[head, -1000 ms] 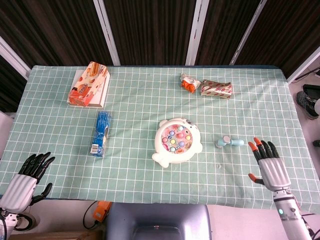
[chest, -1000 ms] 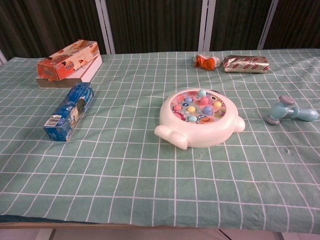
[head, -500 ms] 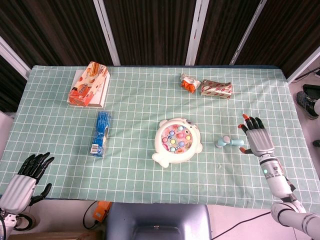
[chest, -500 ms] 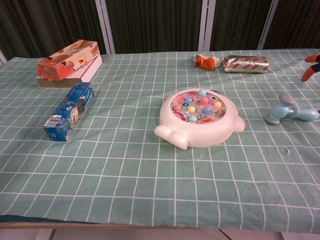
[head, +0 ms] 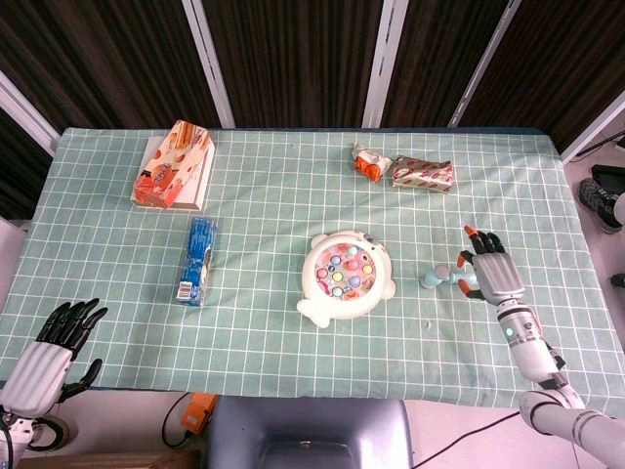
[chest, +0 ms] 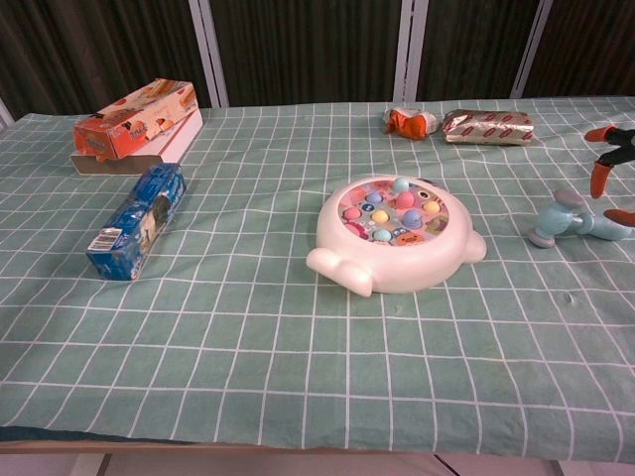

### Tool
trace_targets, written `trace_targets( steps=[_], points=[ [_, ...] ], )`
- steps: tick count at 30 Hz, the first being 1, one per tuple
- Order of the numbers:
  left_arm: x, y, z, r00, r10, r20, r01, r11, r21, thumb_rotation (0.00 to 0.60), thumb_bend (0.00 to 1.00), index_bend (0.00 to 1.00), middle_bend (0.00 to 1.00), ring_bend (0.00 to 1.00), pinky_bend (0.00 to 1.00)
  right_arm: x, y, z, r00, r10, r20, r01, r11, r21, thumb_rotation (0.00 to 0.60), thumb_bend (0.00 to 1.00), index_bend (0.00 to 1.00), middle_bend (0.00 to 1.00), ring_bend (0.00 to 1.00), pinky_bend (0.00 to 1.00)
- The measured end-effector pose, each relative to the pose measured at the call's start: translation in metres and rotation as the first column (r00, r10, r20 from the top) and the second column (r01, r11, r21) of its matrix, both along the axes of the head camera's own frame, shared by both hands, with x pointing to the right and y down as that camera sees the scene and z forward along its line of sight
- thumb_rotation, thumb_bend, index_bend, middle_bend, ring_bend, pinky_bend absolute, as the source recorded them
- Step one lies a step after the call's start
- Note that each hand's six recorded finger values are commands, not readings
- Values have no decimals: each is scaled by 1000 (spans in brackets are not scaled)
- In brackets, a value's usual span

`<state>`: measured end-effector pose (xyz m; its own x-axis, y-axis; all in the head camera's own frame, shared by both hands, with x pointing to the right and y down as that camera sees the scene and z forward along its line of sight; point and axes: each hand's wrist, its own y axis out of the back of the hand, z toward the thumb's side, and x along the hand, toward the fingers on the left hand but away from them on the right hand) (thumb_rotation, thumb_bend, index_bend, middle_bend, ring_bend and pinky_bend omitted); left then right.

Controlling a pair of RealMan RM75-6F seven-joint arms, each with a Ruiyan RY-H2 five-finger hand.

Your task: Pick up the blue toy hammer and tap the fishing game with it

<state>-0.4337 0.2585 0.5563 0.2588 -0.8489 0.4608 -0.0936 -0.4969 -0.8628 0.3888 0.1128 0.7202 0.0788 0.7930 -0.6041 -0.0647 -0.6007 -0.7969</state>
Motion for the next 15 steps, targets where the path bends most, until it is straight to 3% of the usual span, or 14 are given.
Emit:
trace_targets(
  steps=[15],
  points=[
    [-3, -1, -2, 1000, -8, -8, 8, 1000, 5, 600, 408, 0, 0, 0, 0, -15, 3, 16, 1000, -11, 10, 11, 1000, -21, 600, 518, 587, 0, 0, 97]
  ],
)
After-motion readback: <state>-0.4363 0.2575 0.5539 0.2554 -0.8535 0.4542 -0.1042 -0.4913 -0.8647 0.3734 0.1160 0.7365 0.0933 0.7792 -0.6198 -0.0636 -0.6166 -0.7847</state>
